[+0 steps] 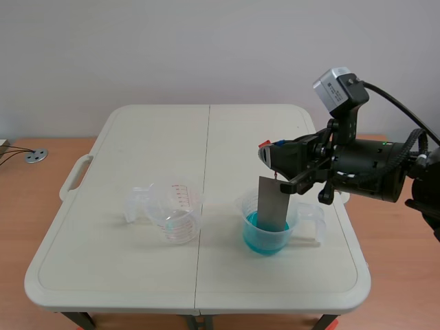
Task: Hold the metal plate by the orange handle, dip it into the blue solution, take it out and point at it, then put the plate back in the beaker on the left.
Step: 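Lower the plate into the blue solution, then hold the plate still in the solution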
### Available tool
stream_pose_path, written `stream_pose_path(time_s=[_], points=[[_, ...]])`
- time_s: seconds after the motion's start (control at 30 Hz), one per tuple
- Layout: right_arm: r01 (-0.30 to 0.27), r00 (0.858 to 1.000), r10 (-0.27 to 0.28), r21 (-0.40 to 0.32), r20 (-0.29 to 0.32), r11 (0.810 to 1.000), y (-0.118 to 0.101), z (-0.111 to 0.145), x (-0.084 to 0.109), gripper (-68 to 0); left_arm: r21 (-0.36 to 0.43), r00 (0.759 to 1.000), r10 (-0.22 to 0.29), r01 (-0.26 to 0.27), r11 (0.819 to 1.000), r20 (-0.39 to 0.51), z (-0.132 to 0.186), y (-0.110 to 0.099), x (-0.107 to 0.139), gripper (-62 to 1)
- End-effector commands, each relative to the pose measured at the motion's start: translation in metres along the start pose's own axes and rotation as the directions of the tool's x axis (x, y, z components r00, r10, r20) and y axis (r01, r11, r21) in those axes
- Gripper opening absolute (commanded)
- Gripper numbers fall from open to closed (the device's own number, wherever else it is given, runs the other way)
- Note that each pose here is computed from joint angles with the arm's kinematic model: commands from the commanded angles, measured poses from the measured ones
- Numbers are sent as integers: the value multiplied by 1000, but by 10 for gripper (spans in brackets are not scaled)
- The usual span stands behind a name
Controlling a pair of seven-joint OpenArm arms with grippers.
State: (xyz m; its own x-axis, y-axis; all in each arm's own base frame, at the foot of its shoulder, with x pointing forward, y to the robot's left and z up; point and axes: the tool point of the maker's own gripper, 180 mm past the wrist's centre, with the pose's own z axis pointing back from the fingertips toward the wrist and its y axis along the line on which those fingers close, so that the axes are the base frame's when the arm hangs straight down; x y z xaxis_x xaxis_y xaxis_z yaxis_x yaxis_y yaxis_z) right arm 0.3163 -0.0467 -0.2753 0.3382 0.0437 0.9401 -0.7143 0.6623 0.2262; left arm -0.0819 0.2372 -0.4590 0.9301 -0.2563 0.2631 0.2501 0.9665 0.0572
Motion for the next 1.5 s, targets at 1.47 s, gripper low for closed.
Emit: stream_pose_path(time_s=[1.47], points=[[-28, 999, 28, 2, -17, 1000, 0, -7, -3, -665, -9, 1000, 13, -13, 1000, 7, -12, -4, 3, -579]])
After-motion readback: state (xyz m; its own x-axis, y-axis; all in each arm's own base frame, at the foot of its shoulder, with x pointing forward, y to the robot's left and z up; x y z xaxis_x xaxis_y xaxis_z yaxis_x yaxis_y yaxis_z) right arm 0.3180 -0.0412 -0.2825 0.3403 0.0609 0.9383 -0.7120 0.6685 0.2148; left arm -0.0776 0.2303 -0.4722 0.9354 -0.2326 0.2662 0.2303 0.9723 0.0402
